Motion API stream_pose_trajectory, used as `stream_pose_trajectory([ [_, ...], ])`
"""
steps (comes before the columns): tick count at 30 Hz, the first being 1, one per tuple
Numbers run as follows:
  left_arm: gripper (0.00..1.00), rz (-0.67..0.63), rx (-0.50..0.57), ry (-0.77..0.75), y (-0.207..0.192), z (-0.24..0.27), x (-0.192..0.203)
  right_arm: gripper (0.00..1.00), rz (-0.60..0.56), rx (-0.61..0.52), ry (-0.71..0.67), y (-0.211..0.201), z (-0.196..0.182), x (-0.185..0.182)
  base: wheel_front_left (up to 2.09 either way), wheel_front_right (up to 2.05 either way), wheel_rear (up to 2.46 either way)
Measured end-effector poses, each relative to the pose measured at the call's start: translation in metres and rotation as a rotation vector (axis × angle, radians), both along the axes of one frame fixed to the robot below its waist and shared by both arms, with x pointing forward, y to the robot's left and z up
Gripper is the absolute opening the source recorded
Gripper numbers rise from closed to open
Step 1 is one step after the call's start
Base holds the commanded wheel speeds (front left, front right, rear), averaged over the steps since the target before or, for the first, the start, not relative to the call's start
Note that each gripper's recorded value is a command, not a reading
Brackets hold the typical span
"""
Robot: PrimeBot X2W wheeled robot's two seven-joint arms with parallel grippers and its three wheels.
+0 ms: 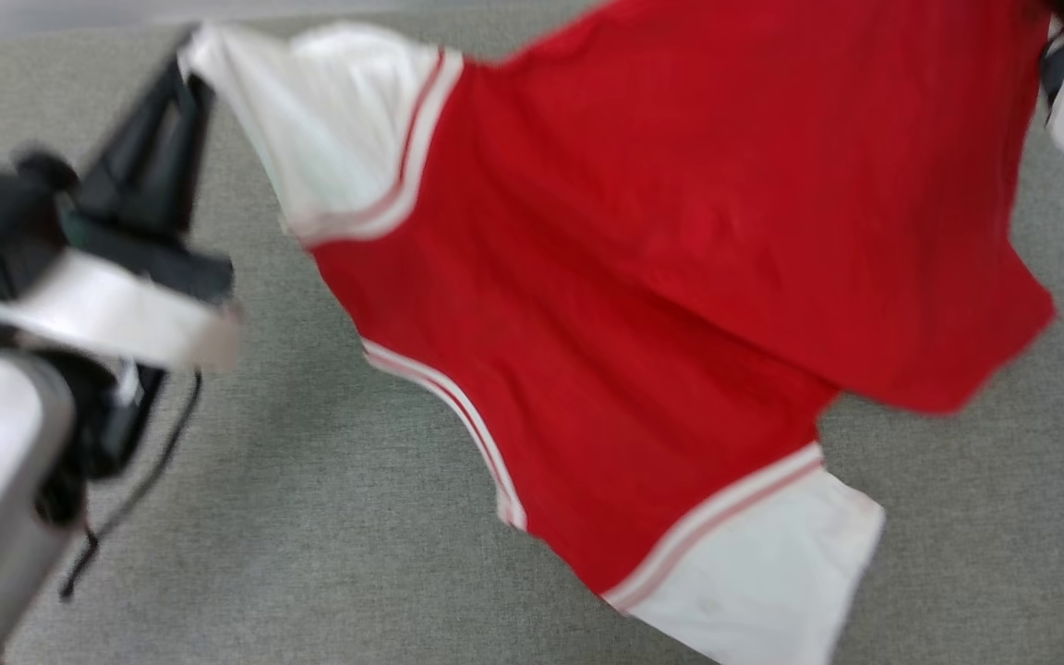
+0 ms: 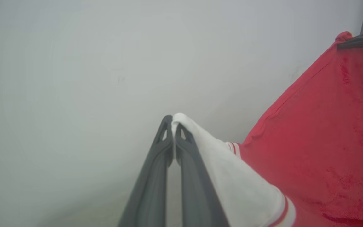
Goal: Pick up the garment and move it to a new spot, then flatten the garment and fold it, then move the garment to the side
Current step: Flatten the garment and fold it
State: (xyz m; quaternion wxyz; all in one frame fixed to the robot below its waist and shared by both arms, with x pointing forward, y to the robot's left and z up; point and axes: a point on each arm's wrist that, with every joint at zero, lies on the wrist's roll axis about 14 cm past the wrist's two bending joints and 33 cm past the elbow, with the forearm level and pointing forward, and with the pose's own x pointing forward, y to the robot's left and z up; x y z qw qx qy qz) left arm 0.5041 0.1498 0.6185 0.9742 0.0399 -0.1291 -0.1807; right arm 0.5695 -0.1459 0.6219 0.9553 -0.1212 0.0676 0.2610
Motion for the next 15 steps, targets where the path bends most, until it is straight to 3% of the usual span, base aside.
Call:
stream_pose_trajectory([
  [15, 0.0, -0.013, 0.012, -0.252, -0.014, 0.113, 0.121, 0.0, -0.137, 0.015, -0.258, -0.011, 0.061, 0.088, 0.0, 0.0, 0.0],
])
